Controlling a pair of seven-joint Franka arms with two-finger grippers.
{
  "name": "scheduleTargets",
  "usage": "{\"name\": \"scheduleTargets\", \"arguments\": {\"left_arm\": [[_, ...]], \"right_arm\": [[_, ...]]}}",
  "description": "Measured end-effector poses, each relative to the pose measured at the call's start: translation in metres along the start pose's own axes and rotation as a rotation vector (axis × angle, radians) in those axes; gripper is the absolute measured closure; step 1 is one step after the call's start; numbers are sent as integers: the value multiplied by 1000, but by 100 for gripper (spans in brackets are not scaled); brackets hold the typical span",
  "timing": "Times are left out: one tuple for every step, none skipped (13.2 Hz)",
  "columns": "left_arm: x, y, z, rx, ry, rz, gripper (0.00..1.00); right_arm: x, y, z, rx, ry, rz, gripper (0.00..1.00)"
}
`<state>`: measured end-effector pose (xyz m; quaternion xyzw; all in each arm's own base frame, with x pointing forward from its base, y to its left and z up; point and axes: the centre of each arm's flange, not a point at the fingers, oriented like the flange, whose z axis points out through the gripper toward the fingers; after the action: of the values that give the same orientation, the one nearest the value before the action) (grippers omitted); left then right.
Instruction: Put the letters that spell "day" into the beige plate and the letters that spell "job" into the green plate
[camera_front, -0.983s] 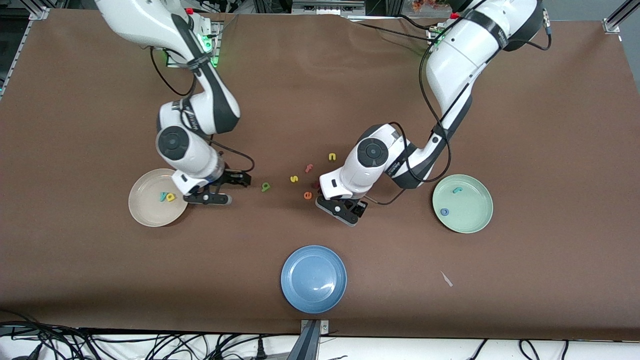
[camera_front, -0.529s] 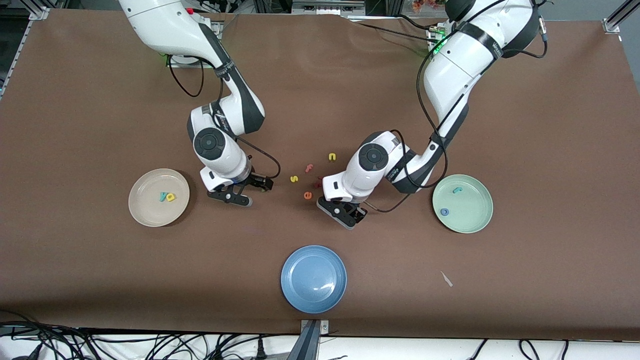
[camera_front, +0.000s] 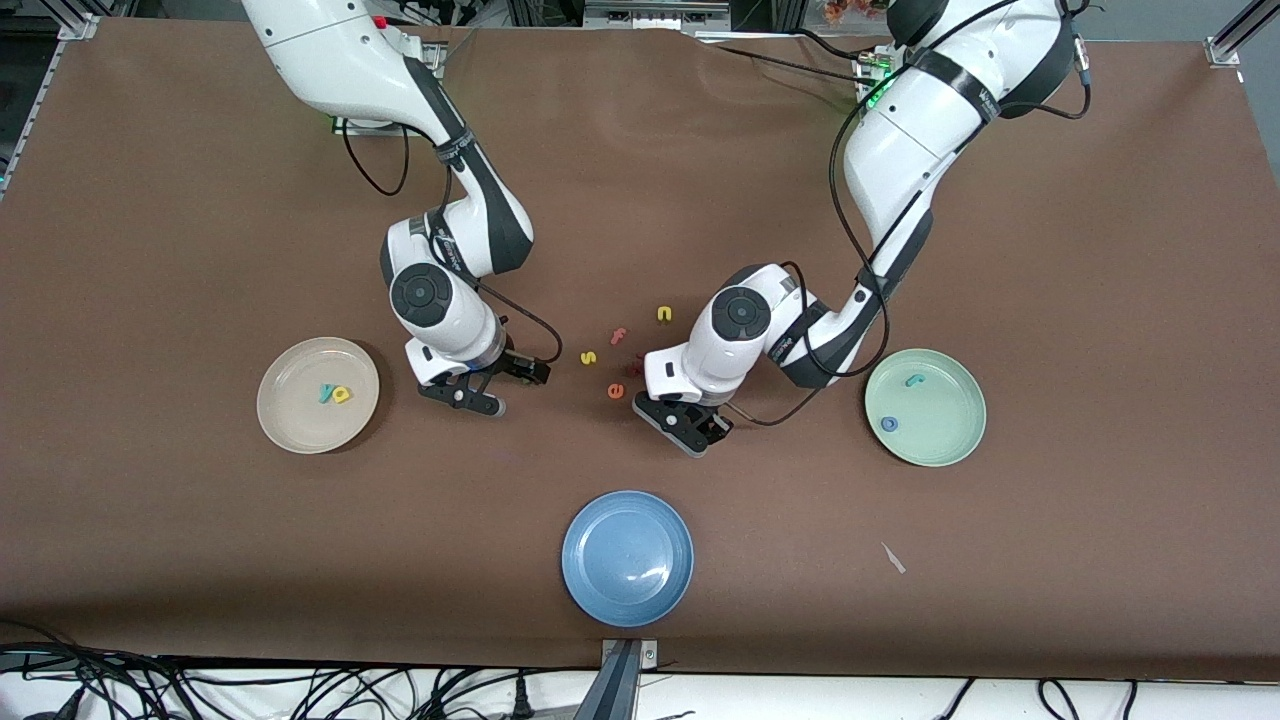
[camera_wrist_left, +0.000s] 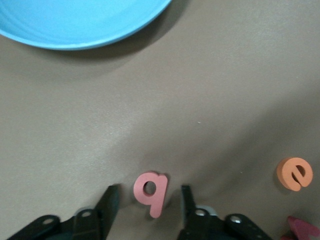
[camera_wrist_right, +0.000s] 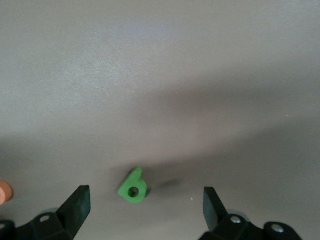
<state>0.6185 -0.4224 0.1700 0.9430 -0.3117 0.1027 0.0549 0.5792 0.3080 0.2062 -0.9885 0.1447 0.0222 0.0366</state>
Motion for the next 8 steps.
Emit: {"name": "scheduleTargets", "arguments": {"left_arm": [[1,-2,-1,3,3,-2,63],[2,-2,-2,4,5,-1,73],[2,-2,-2,3,8,-1,72],[3,-2,-3,3,14,0,72],[6,-3,-7,5,23,-3,72],[11,-7,-15,9,36,-6,72],[15,-13,-26,19,42,-11,72],[18,-23,-40,34,32,-21,72]], "right_arm": [[1,-1,3,0,-2,6,0],[0,-3,6,0,-2,14,0],[-1,-5,10,-3,-3,22,0],[-3,-8,14,-6,-6,23,0],[-7,-11,17,-9,-8,23,0],[-10,-14,21,-13,-11,26,0],[-12,-15,24,-17,-14,29,0],[-15,-18,28,-21,-17,26,0]]}}
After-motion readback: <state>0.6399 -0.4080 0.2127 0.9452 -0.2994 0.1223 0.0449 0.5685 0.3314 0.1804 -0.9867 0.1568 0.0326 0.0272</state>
